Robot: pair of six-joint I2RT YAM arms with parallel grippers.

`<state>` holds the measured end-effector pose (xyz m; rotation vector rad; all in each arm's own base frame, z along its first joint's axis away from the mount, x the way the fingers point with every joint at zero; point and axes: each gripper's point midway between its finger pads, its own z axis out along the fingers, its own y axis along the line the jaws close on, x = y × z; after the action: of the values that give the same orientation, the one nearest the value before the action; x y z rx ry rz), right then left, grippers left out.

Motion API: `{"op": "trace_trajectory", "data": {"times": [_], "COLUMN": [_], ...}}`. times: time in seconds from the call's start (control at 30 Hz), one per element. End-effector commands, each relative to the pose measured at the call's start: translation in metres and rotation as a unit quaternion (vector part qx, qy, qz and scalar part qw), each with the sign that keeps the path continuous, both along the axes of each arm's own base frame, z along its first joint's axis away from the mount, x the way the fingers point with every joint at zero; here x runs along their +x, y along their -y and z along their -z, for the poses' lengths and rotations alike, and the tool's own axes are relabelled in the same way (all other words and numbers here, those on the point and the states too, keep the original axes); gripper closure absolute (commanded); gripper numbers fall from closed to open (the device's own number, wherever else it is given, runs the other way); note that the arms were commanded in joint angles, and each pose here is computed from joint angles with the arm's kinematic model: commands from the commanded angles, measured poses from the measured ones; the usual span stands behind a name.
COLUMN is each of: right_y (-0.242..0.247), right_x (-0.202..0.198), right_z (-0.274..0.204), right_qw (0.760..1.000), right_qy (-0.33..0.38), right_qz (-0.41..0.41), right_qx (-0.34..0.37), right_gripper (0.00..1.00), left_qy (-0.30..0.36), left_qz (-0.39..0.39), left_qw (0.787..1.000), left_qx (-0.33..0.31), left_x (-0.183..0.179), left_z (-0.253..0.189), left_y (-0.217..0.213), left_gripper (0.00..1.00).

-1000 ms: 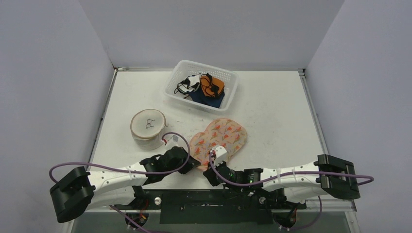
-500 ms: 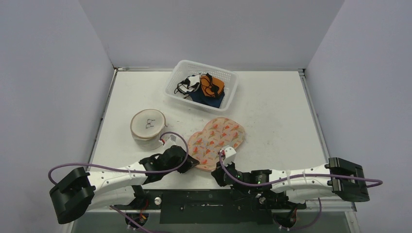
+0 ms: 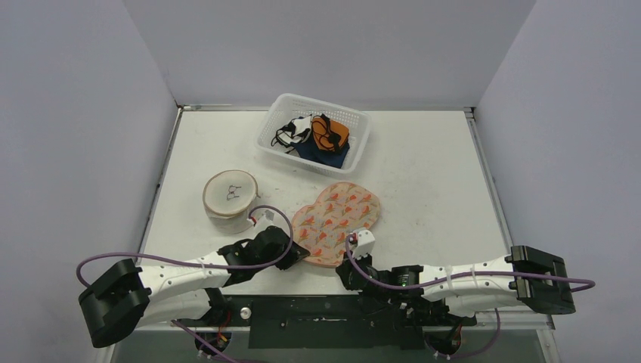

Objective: Unzip the laundry bag and remove the bra
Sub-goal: Unzip the laundry bag at the center of the board.

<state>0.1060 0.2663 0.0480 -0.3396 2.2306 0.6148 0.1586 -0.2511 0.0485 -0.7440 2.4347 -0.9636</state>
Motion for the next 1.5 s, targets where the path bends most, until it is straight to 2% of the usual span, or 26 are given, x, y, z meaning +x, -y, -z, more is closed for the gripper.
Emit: {"op": "trace_trajectory", "data": {"times": [0.0, 0.3, 0.5, 0.57, 0.7, 0.77, 0.9, 1.1, 1.3, 1.47], "right_y": [0.022, 0.028, 0.019, 0.012, 0.003, 0.000, 0.005, 0.019, 0.028, 0.033], "right_x": [0.011, 0.013, 0.009, 0.006, 0.002, 0.001, 0.007, 0.034, 0.051, 0.059], "right_z": [0.007, 0.010, 0.002, -0.006, -0.023, -0.032, -0.040, -0.032, -0.029, -0.020], "right_qw": [0.999, 0.998, 0.999, 0.999, 0.998, 0.995, 0.987, 0.960, 0.955, 0.957], "right_qy": [0.014, 0.010, 0.003, -0.003, -0.017, -0.026, -0.041, -0.076, -0.068, -0.066], "right_qz": [0.042, 0.057, 0.042, 0.032, 0.033, 0.038, 0.079, 0.144, 0.174, 0.182], "right_qx": [-0.029, -0.030, -0.003, 0.017, 0.059, 0.084, 0.137, 0.226, 0.229, 0.218], "right_gripper": [0.95, 0.95, 0.94, 0.80, 0.38, 0.26, 0.14, 0.10, 0.10, 0.11], "left_qy": [0.013, 0.014, 0.022, 0.024, 0.031, 0.035, 0.044, 0.067, 0.062, 0.059], "left_qz": [-0.028, -0.025, -0.018, -0.015, -0.009, -0.008, -0.015, -0.028, 0.009, 0.041], "left_qw": [0.999, 0.999, 1.000, 1.000, 0.999, 0.999, 0.998, 0.995, 0.997, 0.997], "left_qx": [0.030, 0.024, 0.009, 0.001, -0.017, -0.024, -0.041, -0.069, -0.052, -0.029], "left_x": [0.012, 0.012, 0.013, 0.014, 0.015, 0.015, 0.018, 0.017, 0.009, 0.000], "left_z": [0.006, 0.007, 0.002, -0.001, -0.007, -0.010, -0.016, -0.025, -0.018, -0.013], "left_y": [-0.014, -0.012, -0.005, -0.001, 0.007, 0.012, 0.018, 0.031, 0.053, 0.054], "left_gripper": [1.00, 1.00, 1.00, 1.00, 1.00, 1.00, 1.00, 1.00, 0.66, 0.38]}}
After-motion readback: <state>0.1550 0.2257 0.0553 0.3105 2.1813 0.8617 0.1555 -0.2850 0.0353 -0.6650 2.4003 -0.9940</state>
